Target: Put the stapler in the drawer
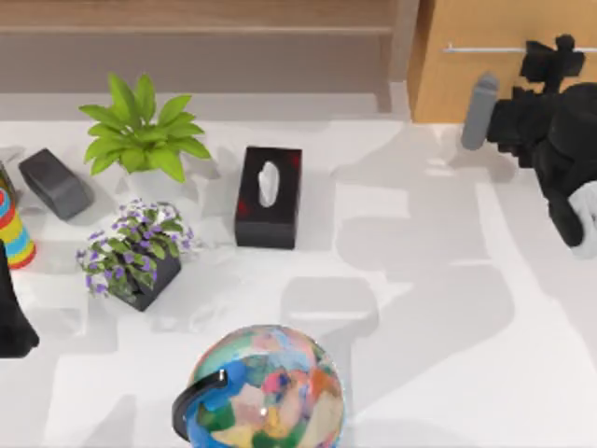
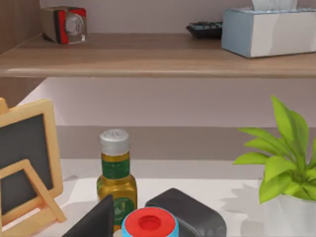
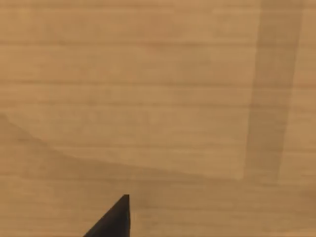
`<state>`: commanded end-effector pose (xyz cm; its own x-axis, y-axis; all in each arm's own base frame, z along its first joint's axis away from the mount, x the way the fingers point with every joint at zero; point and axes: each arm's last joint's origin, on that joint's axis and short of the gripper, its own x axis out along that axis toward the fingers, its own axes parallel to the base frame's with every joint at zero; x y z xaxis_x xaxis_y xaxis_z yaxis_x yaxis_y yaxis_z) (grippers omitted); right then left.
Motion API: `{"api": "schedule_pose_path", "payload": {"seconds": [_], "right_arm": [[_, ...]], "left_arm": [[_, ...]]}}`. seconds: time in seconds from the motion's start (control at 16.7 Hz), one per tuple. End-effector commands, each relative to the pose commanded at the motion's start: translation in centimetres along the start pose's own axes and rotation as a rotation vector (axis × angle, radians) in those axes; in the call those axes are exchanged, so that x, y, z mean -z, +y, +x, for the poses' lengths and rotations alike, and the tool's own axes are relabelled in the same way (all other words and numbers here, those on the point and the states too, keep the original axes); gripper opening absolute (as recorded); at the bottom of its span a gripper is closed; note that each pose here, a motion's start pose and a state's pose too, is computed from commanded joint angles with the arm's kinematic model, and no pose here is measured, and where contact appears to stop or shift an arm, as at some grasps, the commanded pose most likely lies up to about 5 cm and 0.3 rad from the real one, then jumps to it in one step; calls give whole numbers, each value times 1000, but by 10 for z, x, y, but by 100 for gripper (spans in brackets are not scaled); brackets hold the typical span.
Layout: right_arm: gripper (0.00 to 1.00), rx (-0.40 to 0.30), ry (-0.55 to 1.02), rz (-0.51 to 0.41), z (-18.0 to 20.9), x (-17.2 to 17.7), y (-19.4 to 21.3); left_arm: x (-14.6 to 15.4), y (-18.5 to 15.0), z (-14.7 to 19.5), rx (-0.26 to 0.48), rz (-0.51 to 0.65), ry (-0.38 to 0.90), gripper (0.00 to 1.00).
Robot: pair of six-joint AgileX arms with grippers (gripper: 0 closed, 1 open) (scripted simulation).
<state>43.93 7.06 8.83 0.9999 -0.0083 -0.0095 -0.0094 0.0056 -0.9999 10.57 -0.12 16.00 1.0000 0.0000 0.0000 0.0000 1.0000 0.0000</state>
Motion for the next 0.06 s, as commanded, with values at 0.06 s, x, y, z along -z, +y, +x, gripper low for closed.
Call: {"api": "schedule_pose_path", "payload": {"seconds": [0.06], "right_arm": [[100, 0, 0, 0, 0, 0, 0]], "left_arm": [[0, 0, 0, 0, 0, 0, 100]]}}
